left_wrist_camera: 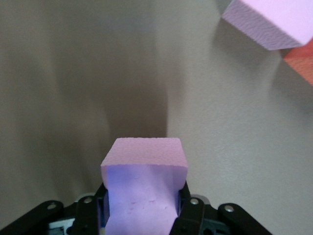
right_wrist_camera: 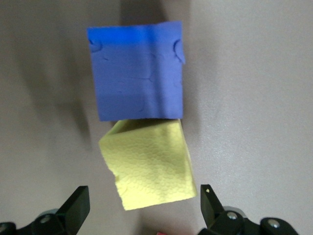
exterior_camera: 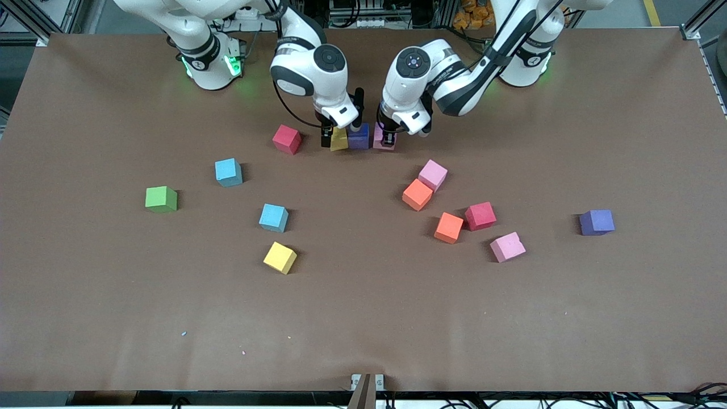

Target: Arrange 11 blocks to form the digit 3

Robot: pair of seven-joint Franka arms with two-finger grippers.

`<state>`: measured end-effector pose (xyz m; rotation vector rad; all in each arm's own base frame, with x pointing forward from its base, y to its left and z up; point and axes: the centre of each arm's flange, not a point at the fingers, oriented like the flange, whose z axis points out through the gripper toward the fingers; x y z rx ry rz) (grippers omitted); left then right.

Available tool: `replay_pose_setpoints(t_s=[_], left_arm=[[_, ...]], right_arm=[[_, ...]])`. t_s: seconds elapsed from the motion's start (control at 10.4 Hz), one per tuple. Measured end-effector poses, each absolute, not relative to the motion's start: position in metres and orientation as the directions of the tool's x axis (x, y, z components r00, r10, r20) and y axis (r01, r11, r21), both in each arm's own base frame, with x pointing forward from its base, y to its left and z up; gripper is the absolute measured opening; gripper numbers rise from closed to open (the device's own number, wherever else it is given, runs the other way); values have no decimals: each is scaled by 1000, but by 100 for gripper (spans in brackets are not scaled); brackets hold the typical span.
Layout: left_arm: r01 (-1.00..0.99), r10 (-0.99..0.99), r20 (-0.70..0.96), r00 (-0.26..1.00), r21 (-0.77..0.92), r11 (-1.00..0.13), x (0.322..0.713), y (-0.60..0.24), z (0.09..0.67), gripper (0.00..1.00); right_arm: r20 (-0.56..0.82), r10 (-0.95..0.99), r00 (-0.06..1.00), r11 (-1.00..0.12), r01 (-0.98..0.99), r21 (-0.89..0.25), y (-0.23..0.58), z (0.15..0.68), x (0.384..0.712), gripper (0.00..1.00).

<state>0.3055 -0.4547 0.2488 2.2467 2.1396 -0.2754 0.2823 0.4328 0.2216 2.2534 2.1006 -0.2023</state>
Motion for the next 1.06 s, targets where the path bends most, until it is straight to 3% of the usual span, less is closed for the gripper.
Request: replay_pose_setpoints(t_s=[0.29,0.58,1.06], left_arm=[[992,990,-140,19,-118,-36,305,-453,242,54],[992,991,-135,-14,-125,-3,305,-453,241,54],[988,990,-122,-66,-145,49,304,-452,235,54]], right_arm=[[-152,984,97,-109,991,-77,425,231,290,100],[-146,963,226,-243,964,-111,409,262,313,100],[-200,857,475,-497,864,-82,343,288,397,100]])
